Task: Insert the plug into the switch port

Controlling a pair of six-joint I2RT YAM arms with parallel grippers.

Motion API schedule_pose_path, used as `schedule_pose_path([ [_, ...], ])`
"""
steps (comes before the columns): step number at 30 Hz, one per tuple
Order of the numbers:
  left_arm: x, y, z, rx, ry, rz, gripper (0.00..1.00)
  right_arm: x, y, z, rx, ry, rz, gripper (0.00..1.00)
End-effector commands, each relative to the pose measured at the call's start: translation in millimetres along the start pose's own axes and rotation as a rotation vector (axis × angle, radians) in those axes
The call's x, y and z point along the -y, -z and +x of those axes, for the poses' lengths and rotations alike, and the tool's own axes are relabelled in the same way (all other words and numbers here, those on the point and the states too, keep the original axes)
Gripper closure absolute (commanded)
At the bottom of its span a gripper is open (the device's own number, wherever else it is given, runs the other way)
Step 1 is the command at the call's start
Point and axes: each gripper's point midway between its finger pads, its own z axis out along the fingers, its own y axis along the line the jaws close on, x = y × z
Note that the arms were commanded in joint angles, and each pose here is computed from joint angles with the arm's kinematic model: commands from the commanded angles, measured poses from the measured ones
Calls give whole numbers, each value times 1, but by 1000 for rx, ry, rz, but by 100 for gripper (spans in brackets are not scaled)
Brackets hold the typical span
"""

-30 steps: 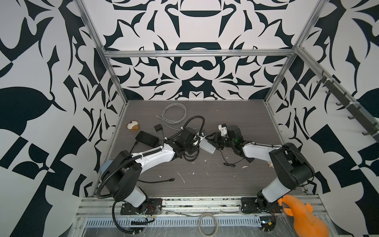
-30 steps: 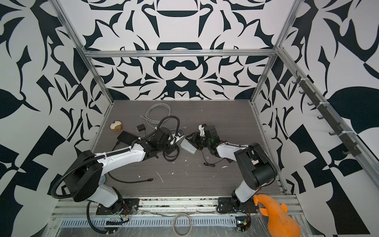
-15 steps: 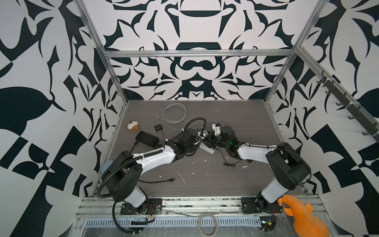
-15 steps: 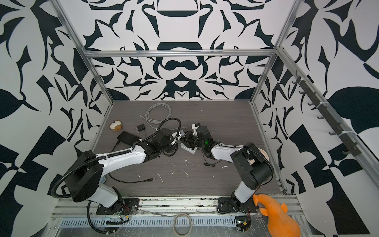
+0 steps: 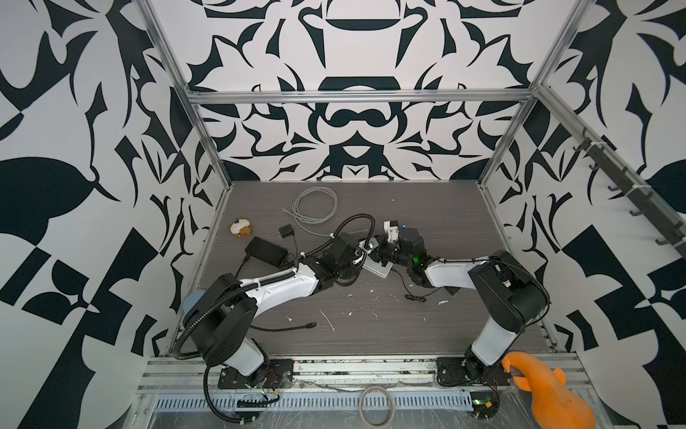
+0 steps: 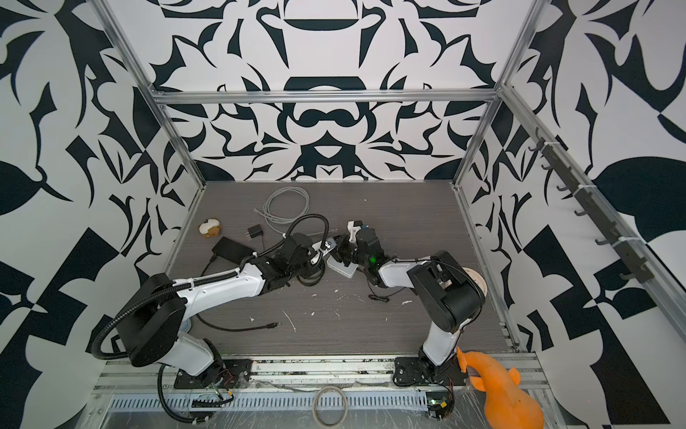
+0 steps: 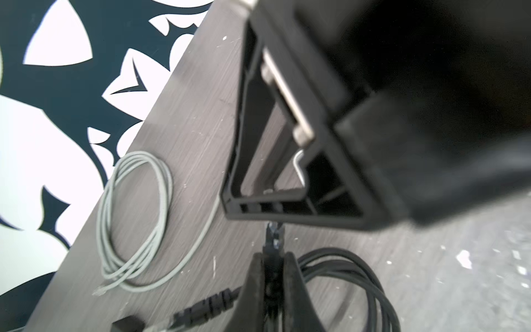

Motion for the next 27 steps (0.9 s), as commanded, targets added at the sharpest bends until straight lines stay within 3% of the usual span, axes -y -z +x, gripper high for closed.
schedule_pose_path([
  [1, -2, 13, -20, 75, 47, 43, 100, -37, 2, 3, -20, 64, -134, 81],
  [8, -6, 11, -20, 79, 87, 51, 100, -32, 10, 11, -29, 94, -104, 94],
  [10, -8, 10, -20, 77, 105, 55, 100, -32, 12, 11, -27, 111, -90, 94],
  [14, -9, 11, -20, 82, 169, 106, 100, -31, 18, 12, -17, 149, -72, 80],
  [17, -9, 13, -20, 84, 177, 118, 100, -34, 21, 14, -18, 161, -84, 78],
  [27, -13, 15, -20, 75, 162, 98, 100, -33, 19, 18, -41, 164, -75, 90],
])
